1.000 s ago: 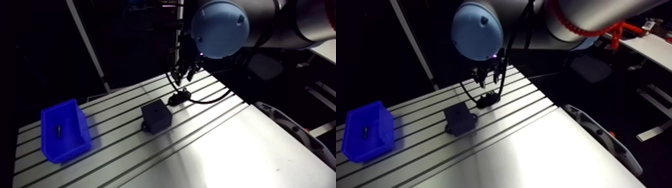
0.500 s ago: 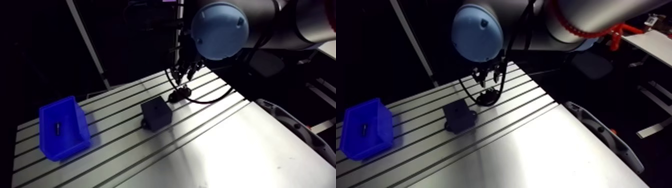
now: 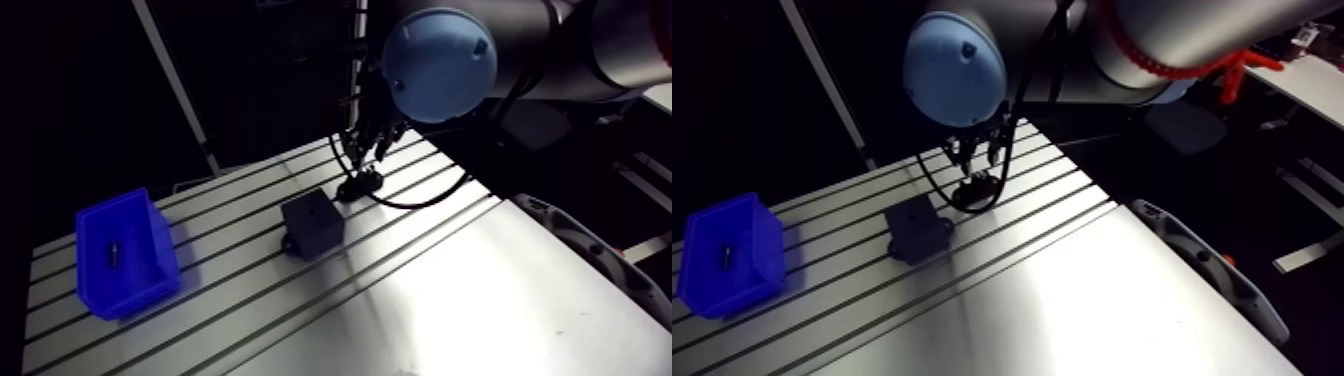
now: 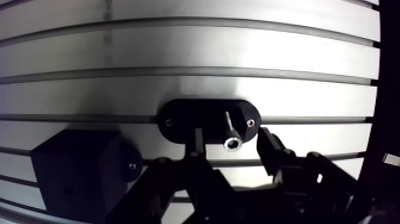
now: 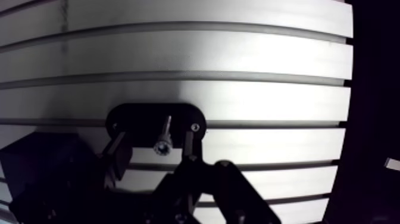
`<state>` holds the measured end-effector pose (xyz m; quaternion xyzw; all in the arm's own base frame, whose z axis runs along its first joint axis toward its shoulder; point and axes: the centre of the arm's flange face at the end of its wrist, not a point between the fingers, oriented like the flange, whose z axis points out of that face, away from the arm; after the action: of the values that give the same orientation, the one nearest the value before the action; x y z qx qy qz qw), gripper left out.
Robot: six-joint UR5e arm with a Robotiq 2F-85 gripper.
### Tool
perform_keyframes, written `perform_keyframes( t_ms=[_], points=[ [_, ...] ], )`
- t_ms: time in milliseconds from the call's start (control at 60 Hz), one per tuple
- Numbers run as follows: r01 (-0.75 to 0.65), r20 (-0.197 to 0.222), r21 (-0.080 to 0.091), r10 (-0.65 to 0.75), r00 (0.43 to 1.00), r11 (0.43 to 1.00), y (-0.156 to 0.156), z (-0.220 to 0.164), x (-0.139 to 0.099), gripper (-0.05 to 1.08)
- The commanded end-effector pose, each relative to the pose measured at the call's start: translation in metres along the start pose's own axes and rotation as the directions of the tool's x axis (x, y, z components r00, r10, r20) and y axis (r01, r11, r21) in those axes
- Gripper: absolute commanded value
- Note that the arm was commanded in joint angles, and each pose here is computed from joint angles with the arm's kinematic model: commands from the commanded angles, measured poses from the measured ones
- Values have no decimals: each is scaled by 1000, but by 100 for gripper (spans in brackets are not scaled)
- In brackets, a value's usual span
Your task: Pick up the M10 bolt and insert it into the hole until fully seated.
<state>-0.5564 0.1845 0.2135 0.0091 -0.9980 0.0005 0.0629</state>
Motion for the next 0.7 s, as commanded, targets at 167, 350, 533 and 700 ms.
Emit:
perform_keyframes(
  t_ms=[167, 350, 533, 700],
  points=[
    [0, 9, -2, 0, 1000, 1000, 1, 4, 0, 46],
    [-2, 13, 0, 2, 1000, 1000, 2, 7, 0, 46],
    [-1, 14, 1, 1, 1000, 1000, 2, 8, 0, 47],
    [-1, 13, 1, 1, 1000, 1000, 2, 8, 1, 50]
  ],
)
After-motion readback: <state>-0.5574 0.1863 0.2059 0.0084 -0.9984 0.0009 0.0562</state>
